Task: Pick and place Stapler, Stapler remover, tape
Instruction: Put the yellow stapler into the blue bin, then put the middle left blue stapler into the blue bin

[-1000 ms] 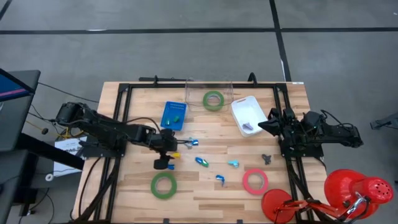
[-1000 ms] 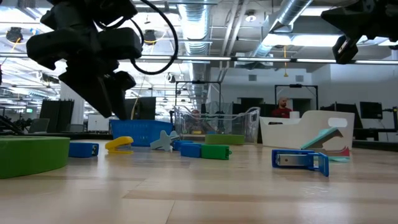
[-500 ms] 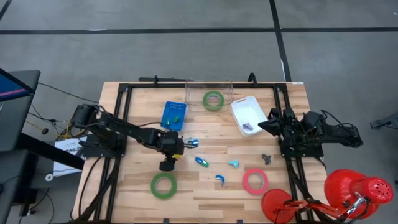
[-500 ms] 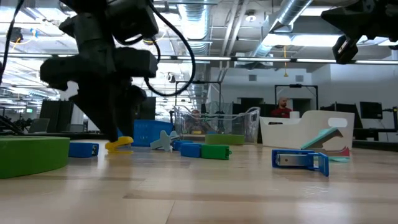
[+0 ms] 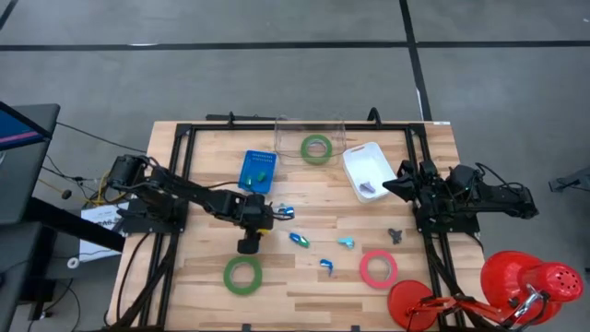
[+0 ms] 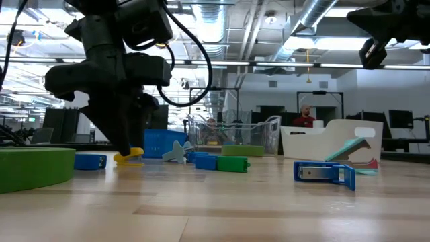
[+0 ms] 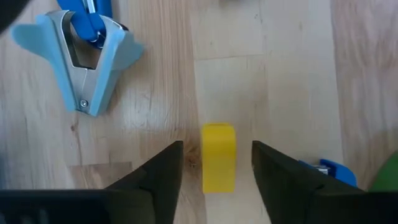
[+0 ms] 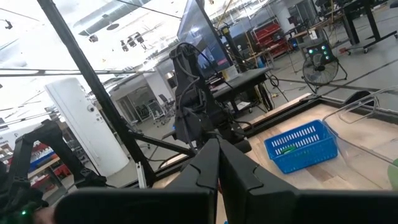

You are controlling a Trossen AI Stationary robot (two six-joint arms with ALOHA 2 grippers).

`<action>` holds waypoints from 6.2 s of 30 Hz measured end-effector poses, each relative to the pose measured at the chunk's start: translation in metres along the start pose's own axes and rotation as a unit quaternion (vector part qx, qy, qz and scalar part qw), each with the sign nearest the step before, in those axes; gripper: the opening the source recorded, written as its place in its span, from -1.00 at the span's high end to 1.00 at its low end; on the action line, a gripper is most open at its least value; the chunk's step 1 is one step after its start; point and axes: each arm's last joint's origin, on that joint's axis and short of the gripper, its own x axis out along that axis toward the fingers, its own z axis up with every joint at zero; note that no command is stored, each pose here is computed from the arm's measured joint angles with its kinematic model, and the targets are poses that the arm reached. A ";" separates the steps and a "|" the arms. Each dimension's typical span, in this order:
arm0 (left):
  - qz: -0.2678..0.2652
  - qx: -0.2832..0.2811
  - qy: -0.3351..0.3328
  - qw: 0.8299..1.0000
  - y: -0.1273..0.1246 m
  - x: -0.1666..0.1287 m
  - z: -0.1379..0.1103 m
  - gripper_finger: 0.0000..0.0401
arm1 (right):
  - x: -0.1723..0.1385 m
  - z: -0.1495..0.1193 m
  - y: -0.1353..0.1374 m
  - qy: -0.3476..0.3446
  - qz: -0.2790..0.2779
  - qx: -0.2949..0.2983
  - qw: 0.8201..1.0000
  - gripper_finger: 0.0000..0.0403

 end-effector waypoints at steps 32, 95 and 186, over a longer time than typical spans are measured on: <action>-0.015 0.000 -0.002 1.000 -0.001 0.000 0.000 0.57 | 0.000 0.000 0.000 0.000 0.000 0.000 1.000 1.00; 0.196 -0.279 -0.102 0.934 0.171 -0.079 -0.034 0.58 | 0.000 0.000 0.000 0.000 0.001 0.000 1.000 1.00; -0.014 -0.057 -0.252 0.966 0.048 -0.131 -0.001 0.07 | 0.017 -0.013 -0.007 0.070 -0.049 -0.142 0.986 1.00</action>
